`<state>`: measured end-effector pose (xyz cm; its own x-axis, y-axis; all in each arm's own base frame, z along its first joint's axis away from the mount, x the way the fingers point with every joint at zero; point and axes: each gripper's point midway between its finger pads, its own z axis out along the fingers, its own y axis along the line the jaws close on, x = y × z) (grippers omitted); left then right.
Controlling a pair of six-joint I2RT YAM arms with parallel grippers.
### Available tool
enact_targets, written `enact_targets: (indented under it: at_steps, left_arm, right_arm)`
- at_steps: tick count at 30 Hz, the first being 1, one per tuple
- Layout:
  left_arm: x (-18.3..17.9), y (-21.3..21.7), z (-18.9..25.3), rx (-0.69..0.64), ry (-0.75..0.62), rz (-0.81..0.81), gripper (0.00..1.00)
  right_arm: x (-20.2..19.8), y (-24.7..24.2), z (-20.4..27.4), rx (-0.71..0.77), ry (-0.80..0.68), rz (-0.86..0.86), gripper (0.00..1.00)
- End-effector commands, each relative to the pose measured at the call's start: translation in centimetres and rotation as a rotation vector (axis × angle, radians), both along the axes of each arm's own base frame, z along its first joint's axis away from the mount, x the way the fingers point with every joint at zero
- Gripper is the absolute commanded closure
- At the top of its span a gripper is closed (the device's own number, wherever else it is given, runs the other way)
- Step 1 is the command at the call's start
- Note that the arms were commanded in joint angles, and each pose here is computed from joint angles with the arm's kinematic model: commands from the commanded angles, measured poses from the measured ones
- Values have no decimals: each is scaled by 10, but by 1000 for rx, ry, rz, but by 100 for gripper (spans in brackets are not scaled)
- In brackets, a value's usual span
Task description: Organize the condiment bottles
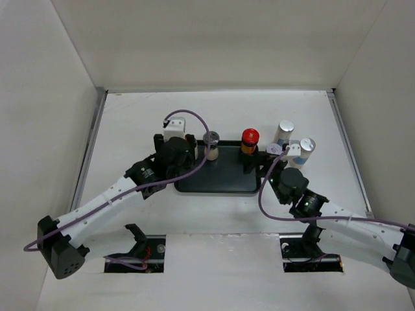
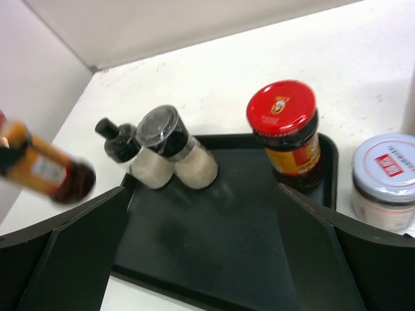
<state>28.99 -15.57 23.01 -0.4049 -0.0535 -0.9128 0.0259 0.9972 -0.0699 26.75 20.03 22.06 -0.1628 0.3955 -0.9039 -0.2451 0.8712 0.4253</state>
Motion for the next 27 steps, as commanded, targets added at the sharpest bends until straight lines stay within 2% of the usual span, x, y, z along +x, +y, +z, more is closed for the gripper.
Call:
enact_targets:
  at_steps: [1, 6, 11, 19, 27]
  left_arm:
    - [-9, -21, 40, -88, -89, -25, 58]
    - [-7, -99, 53, -206, -160, -171, 58]
    - [24, -149, 43, -243, -190, -212, 59]
    - [76, -193, 30, -244, -225, -238, 60]
    - [113, -205, -8, -200, -202, -201, 61]
  right_arm:
    - [5, -16, 14, 13, -23, -62, 0]
    - [8, -44, 19, 11, -18, -157, 0]
    - [12, -71, 26, 35, -33, -229, 0]
    - [15, -76, 22, 35, -28, -248, 0]
    - [15, -75, 18, 40, -31, -242, 0]
